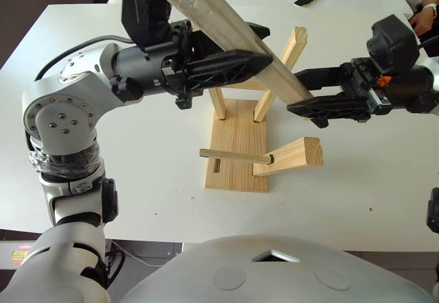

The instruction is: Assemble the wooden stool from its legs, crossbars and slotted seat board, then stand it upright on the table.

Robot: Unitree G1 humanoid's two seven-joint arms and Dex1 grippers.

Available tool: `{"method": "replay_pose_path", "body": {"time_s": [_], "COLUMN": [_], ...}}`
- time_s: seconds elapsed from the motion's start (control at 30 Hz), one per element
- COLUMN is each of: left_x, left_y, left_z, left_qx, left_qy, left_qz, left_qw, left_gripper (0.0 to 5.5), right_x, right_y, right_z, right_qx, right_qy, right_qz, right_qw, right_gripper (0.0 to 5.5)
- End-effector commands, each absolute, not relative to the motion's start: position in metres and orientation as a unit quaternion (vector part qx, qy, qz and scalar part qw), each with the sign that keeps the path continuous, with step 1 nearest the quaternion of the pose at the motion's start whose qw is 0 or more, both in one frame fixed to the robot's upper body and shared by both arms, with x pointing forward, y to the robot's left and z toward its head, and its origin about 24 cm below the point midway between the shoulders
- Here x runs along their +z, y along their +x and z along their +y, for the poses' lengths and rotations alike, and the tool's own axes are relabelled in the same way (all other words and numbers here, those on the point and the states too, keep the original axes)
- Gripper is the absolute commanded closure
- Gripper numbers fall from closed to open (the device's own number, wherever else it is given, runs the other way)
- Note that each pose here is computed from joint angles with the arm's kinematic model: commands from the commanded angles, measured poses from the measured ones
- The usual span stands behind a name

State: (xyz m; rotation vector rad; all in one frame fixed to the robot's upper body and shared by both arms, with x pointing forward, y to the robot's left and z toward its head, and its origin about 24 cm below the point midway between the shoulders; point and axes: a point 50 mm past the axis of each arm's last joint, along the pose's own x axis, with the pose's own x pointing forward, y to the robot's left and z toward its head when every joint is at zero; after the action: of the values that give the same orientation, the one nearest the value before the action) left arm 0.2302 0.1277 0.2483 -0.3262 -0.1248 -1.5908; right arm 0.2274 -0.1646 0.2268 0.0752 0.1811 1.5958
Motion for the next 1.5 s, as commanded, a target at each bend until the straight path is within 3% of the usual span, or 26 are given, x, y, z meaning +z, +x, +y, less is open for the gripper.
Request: {"method": "replay_pose_path", "body": {"time_s": [0.03, 0.5, 0.53, 0.63, 0.9, 1.1, 1.3, 1.5], "left_x": [0.251, 0.249, 0.249, 0.249, 0.255, 0.28, 0.303, 0.295], "left_y": [0.231, 0.232, 0.232, 0.233, 0.235, 0.246, 0.241, 0.225], "left_z": [0.13, 0.134, 0.134, 0.133, 0.136, 0.161, 0.193, 0.214], "left_qx": [-0.714, -0.709, -0.709, -0.71, -0.704, -0.676, -0.644, -0.631], "left_qy": [-0.141, -0.133, -0.133, -0.135, -0.124, -0.072, -0.006, 0.094], "left_qz": [-0.051, -0.042, -0.042, -0.043, -0.052, -0.075, -0.078, -0.034], "left_qw": [0.684, 0.691, 0.691, 0.69, 0.697, 0.73, 0.761, 0.769], "left_gripper": [3.39, 3.4, 3.41, 3.44, 3.44, 3.44, 3.44, 3.44], "right_x": [0.225, 0.222, 0.221, 0.219, 0.215, 0.211, 0.208, 0.191], "right_y": [0.226, 0.232, 0.232, 0.231, 0.237, 0.237, 0.225, 0.205], "right_z": [-0.166, -0.164, -0.164, -0.165, -0.172, -0.192, -0.22, -0.245], "right_qx": [0.709, 0.684, 0.686, 0.689, 0.664, 0.626, 0.582, 0.521], "right_qy": [0.014, -0.012, -0.012, -0.014, -0.025, -0.021, -0.013, 0.005], "right_qz": [0.087, 0.08, 0.084, 0.09, 0.093, 0.097, 0.104, 0.13], "right_qw": [0.699, 0.725, 0.723, 0.72, 0.742, 0.774, 0.806, 0.844], "right_gripper": [3.45, 3.45, 3.08, 2.64, 1.67, 0.92, 0.92, 0.92]}}
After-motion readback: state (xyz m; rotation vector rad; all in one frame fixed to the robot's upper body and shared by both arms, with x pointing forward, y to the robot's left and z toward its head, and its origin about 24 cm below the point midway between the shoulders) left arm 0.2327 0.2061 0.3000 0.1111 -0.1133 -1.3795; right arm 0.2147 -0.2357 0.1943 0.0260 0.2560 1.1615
